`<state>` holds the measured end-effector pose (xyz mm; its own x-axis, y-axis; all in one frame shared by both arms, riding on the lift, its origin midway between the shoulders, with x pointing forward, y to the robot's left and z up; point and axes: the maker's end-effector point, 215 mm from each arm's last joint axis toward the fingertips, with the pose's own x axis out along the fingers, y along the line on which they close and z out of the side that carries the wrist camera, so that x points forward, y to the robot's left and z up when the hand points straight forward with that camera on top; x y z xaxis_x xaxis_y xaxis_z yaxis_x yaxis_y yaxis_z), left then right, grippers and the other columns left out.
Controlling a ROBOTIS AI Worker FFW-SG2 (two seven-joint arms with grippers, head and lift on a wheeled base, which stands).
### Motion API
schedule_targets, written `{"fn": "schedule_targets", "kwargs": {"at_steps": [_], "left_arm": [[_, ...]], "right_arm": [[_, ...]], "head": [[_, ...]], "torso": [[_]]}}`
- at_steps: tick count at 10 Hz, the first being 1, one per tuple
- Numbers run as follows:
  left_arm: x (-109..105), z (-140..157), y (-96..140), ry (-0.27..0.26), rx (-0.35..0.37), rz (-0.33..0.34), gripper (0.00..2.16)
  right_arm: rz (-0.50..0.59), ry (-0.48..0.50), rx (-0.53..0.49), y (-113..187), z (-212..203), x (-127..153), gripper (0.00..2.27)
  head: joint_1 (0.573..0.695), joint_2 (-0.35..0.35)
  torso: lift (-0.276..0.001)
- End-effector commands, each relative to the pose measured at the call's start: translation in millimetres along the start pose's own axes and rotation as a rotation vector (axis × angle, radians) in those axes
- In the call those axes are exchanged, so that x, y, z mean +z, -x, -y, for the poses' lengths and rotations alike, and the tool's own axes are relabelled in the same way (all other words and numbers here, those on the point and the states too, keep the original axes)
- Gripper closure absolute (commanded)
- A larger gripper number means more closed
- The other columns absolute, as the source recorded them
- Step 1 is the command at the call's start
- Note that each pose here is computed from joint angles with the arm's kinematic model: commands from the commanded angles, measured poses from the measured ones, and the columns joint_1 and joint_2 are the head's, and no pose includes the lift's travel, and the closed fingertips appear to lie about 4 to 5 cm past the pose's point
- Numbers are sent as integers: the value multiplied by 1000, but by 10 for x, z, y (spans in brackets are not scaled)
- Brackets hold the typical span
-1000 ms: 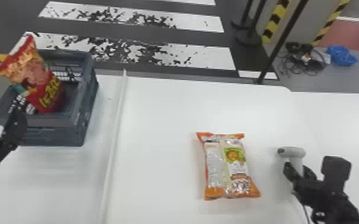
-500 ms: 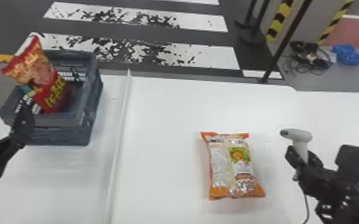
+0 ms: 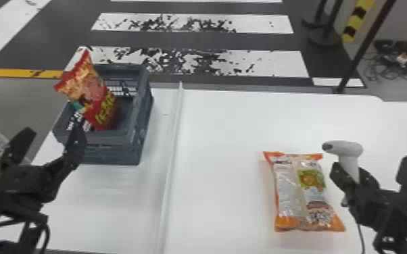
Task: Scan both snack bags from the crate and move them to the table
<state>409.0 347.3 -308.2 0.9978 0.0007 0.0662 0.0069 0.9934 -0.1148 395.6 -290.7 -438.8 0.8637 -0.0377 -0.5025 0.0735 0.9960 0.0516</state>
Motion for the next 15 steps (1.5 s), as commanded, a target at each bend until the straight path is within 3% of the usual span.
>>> {"fn": "schedule_targets", "kwargs": {"at_steps": [1, 7, 11, 13, 15], "left_arm": [[25, 19, 9, -1, -3, 3, 36], [11, 11, 42, -3, -1, -2, 36], [2, 9, 45, -5, 0, -4, 36], [8, 10, 40, -5, 0, -2, 36], [9, 10, 38, -6, -1, -2, 36]], "right_arm": [[-16, 16, 22, 11, -186, -86, 2250], [-86, 36, 17, -68, -175, -472, 2250], [-102, 45, 18, -118, -178, -544, 2250], [-99, 46, 16, -121, -168, -525, 2250], [-60, 35, -4, -46, -29, -285, 2250]], "head": [[695, 78], [695, 108], [695, 113], [695, 112], [695, 109]], "torso": [[-87], [-87], [-87], [-87], [-87]]}}
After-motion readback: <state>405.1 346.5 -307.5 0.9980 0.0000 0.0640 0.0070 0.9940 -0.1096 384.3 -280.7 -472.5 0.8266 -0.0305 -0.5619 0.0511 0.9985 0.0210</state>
